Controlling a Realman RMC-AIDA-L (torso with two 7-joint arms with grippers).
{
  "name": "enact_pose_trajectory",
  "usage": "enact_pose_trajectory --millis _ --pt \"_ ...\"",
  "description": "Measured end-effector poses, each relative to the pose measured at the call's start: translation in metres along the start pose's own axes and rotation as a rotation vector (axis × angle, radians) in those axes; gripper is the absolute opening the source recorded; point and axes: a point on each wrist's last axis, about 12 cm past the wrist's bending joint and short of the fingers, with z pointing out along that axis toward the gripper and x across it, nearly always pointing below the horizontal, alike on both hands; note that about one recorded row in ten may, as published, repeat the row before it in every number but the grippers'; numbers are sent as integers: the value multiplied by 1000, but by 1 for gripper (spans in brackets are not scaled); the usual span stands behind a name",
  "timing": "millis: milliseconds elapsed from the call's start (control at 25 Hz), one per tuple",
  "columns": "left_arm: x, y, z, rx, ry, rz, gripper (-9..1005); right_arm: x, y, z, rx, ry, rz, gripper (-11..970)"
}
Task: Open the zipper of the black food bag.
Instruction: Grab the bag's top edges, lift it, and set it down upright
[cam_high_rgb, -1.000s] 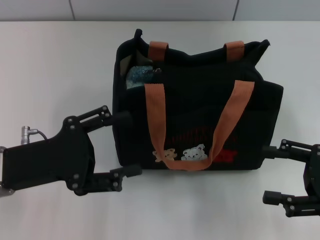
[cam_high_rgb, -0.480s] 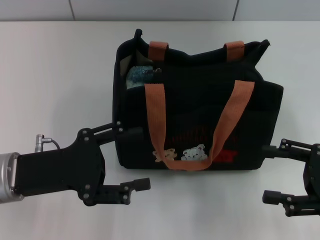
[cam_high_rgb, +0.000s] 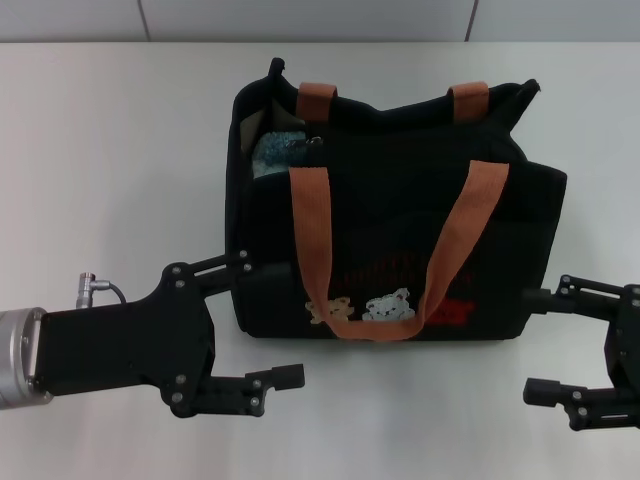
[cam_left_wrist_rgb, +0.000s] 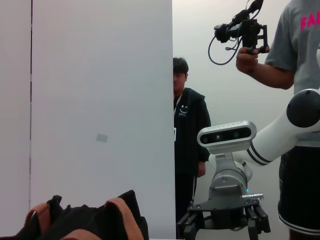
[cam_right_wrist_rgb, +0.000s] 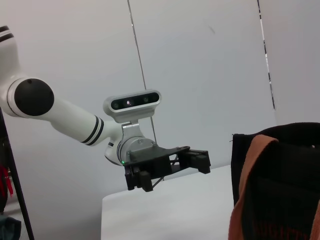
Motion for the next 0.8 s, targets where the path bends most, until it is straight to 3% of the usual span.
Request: enact_pose_trajectory --millis 800 --pt "0 -2 1 2 -12 -6 841 1 1 4 -5 -8 -1 837"
